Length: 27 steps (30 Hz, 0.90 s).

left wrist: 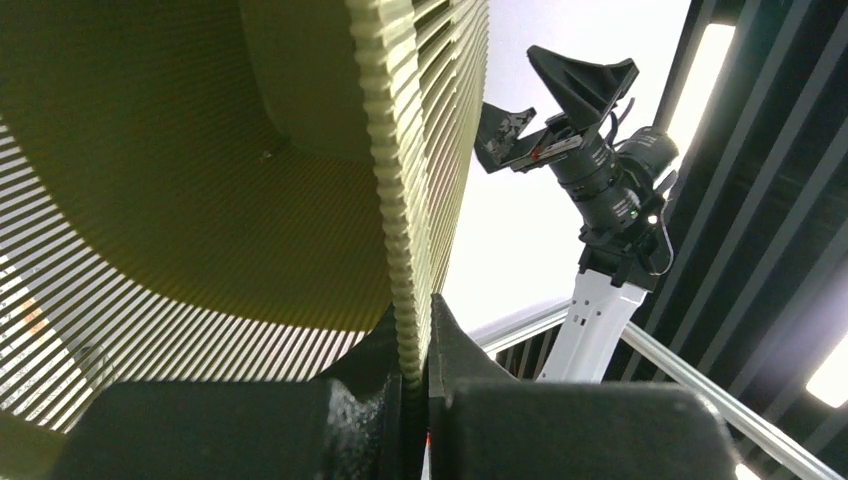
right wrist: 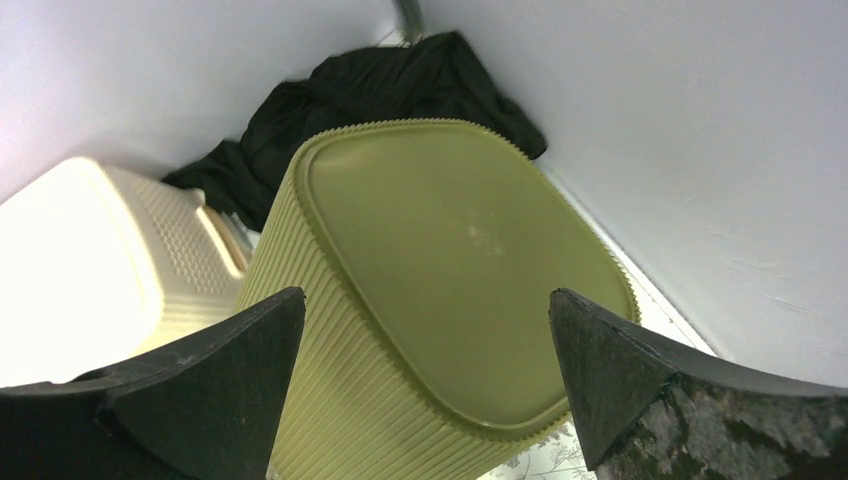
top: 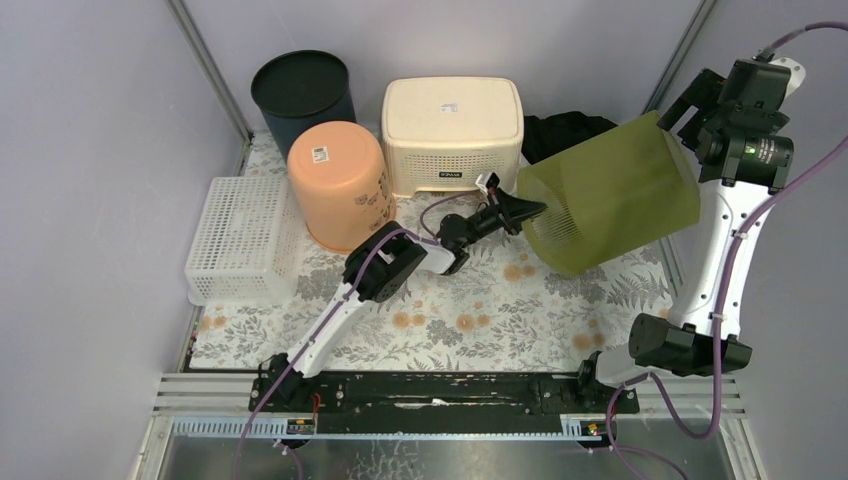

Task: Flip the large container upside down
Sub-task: Turn the container upside down at the center of the board.

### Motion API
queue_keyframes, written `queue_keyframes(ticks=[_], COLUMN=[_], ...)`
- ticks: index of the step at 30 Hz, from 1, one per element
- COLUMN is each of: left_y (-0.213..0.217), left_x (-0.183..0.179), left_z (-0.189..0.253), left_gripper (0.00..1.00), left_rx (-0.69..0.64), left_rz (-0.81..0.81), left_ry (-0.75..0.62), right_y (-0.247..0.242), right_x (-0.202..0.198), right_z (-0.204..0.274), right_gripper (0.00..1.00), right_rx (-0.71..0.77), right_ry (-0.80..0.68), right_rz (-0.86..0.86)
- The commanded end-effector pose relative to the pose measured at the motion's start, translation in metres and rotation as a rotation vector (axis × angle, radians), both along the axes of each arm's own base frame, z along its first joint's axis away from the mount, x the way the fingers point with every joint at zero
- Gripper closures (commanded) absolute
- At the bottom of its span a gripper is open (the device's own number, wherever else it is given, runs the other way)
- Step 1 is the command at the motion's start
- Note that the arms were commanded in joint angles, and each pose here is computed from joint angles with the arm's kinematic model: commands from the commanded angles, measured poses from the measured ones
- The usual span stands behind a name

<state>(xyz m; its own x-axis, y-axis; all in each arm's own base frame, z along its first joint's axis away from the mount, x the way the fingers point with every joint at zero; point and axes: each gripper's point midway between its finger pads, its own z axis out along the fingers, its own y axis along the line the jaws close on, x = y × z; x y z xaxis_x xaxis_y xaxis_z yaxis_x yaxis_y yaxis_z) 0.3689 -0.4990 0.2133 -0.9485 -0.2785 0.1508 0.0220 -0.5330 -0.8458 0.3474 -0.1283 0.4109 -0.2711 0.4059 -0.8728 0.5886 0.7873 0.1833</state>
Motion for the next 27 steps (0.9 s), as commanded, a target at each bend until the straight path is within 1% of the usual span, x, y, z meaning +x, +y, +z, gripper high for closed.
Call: queue_keyframes(ticks=[1,5,10,14,19,20,22,24,27], left_y=[0.015,0.013,0.014,0.016,0.018,0.018,0.019,0.021,0.028], left_x=[-0.013,-0.015,-0.018,-0.02,-0.026,-0.028,-0.033,-0.036,-0.041], left_z=[0.008,-0.004,-0.021,-0.032,-0.044,-0.047,-0.053,-0.062,-0.076], left_gripper=[1.0,0.99,0.98,0.98,0.96,0.95,0.87,0.75,0.63], left_rx=[-0.01,0.009,0.051,0.08,0.117,0.126,0.144,0.168,0.207], left_rz=[-0.03,-0.049,-0.056,-0.06,-0.077,-0.084,-0.102,-0.115,-0.12], left_ry=[-0.095,-0.08,-0.071,-0.061,-0.052,-0.05,-0.046,-0.028,0.004], right_y=[0.016,0.037,0.046,0.056,0.079,0.083,0.092,0.099,0.112], right_x=[0.02,0.028,0.027,0.024,0.016,0.015,0.01,0.004,-0.001], right_z=[-0.009,-0.032,-0.053,-0.054,-0.048,-0.048,-0.048,-0.046,-0.046], right_gripper=[0.01,0.0,0.06,0.12,0.19,0.2,0.21,0.21,0.21], right_rx=[0.053,0.135,0.173,0.202,0.271,0.283,0.3,0.308,0.33], right_ry=[-0.029,-0.01,0.018,0.007,-0.025,-0.029,-0.033,-0.039,-0.043], right_rz=[0.106,0.208,0.249,0.284,0.37,0.384,0.412,0.431,0.471])
